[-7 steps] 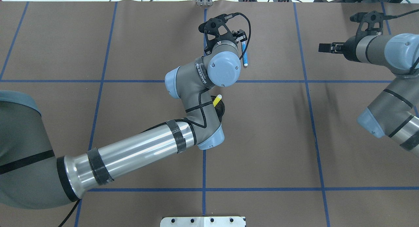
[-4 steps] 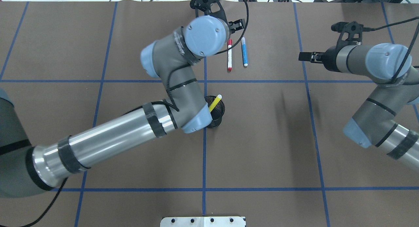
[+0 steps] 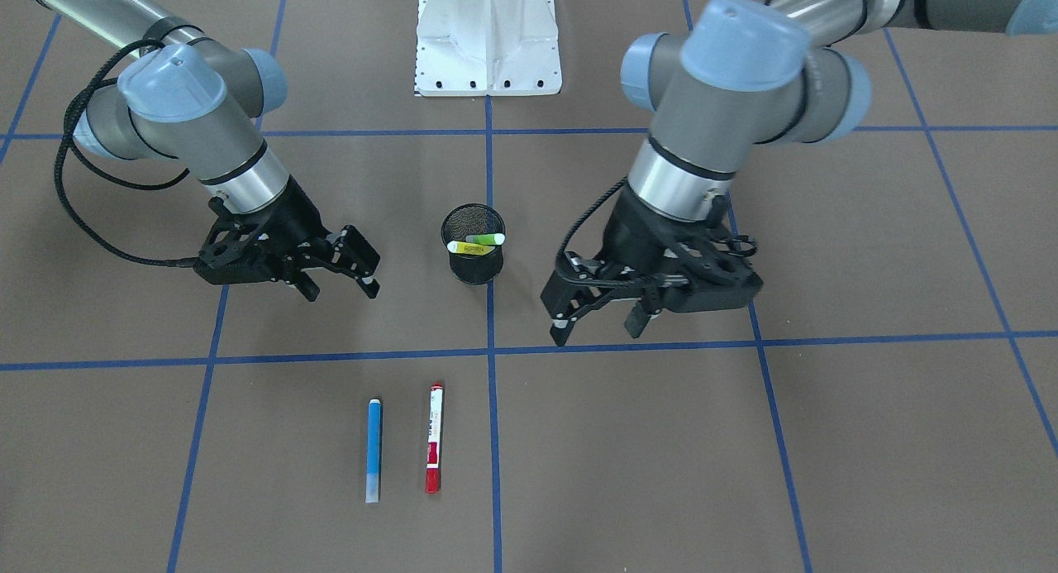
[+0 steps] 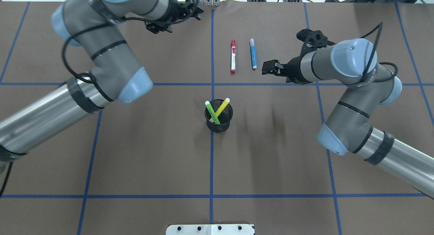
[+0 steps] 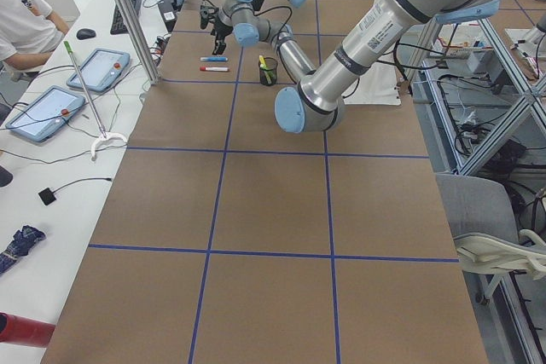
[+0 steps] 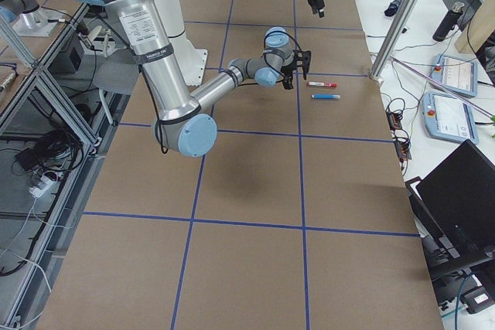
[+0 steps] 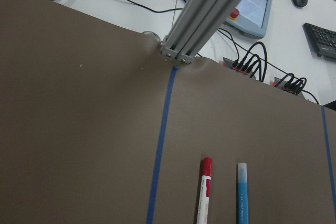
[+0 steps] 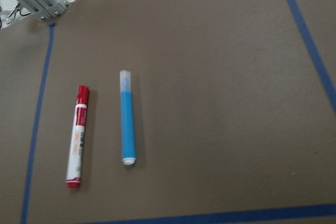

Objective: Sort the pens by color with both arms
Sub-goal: 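Move the right gripper over the pen cup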

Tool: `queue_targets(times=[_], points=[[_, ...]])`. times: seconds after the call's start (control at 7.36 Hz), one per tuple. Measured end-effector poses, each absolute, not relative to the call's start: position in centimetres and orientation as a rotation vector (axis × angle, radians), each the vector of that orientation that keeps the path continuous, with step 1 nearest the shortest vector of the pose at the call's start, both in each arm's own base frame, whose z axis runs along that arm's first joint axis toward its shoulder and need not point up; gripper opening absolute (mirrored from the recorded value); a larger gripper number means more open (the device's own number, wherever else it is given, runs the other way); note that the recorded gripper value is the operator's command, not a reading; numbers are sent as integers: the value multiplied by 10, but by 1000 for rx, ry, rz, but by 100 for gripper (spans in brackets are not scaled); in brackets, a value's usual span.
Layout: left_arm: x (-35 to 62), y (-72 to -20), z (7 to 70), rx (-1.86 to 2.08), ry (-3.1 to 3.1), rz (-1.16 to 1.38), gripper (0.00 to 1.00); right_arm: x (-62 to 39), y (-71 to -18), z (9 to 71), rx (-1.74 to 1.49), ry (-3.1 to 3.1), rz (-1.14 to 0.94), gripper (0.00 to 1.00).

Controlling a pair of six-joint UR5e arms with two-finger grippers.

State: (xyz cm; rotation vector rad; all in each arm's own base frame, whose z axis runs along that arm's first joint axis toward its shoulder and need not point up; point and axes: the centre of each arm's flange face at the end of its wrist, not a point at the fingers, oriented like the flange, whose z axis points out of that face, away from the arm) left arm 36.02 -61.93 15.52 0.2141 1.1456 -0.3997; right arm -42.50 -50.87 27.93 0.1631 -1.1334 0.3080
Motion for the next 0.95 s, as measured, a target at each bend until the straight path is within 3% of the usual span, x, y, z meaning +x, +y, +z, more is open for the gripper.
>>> queue_targets(times=[0.68, 0.95], points=[[273, -631, 223, 134, 1138, -375, 99, -496, -491, 163, -22, -1122, 322, 98], [250, -634, 240, 133, 1133, -360, 99, -541, -495, 125, 7, -1069, 256, 84]])
